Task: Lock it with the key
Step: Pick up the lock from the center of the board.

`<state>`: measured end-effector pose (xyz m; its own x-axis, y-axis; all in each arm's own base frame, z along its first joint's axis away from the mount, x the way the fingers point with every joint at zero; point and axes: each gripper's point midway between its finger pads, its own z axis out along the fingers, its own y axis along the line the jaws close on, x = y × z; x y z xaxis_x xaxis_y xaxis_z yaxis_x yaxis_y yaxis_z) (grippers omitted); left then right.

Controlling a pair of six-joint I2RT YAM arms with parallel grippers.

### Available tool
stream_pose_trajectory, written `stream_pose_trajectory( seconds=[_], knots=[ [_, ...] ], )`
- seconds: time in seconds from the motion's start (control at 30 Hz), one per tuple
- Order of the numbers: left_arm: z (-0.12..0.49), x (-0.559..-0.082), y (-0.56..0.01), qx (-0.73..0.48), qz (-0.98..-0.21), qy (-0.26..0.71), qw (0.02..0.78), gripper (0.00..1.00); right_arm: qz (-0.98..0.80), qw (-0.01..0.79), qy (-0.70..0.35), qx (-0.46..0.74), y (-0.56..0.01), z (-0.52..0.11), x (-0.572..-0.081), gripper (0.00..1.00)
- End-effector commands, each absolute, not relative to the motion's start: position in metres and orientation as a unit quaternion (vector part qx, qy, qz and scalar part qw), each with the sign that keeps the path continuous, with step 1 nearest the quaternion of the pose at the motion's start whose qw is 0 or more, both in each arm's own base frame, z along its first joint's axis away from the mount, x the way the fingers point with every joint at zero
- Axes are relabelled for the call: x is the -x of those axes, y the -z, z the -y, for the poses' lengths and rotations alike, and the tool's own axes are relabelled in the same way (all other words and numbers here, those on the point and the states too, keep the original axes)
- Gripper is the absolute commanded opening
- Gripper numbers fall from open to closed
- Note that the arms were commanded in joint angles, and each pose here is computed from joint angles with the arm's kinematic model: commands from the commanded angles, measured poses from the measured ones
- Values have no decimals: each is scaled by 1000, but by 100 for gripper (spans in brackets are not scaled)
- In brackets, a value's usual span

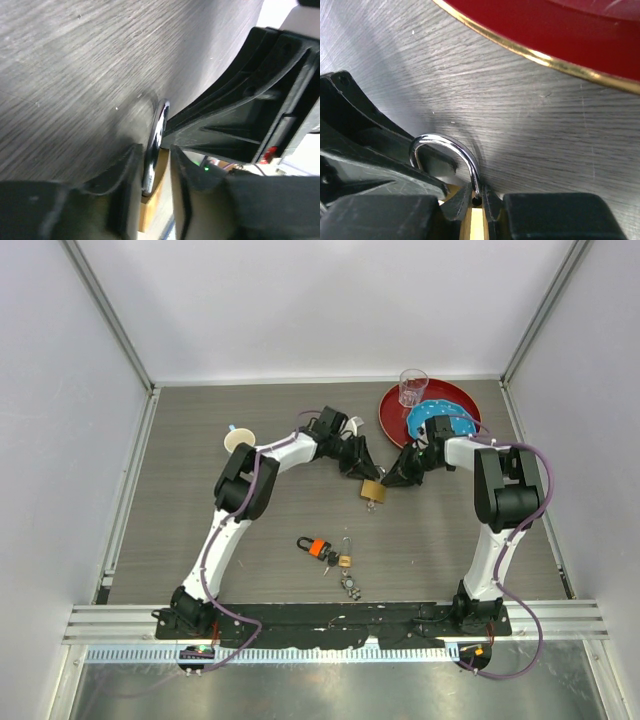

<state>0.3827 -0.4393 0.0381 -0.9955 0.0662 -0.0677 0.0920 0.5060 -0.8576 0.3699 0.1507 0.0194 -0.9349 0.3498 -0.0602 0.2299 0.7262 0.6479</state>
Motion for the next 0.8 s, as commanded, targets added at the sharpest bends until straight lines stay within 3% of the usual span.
stream_pose_trajectory(
  seconds=[0.0,0.03,0.07,0.33,0.6,0.77],
  knots=[
    [451,-354,-20,-80,-870,486,-19,22,-923,123,-335,-147,-21,-155,-392,18],
    [449,-354,-19,-77,-873,482,-22,15,-922,125,-336,-147,-24,-156,-393,18],
    [448,-354,-19,-80,-874,479,-19,0,-922,127,-336,-146,-25,-155,-393,18],
    [434,-385,-67,-79,-877,473,39,0,-916,159,-346,-124,-76,-156,-393,29],
    [404,-420,-160,-76,-857,496,117,0,-899,219,-365,-101,-148,-154,-396,41],
    [386,-426,-217,-93,-844,503,159,0,-879,267,-384,-89,-201,-150,-404,56]
  ],
)
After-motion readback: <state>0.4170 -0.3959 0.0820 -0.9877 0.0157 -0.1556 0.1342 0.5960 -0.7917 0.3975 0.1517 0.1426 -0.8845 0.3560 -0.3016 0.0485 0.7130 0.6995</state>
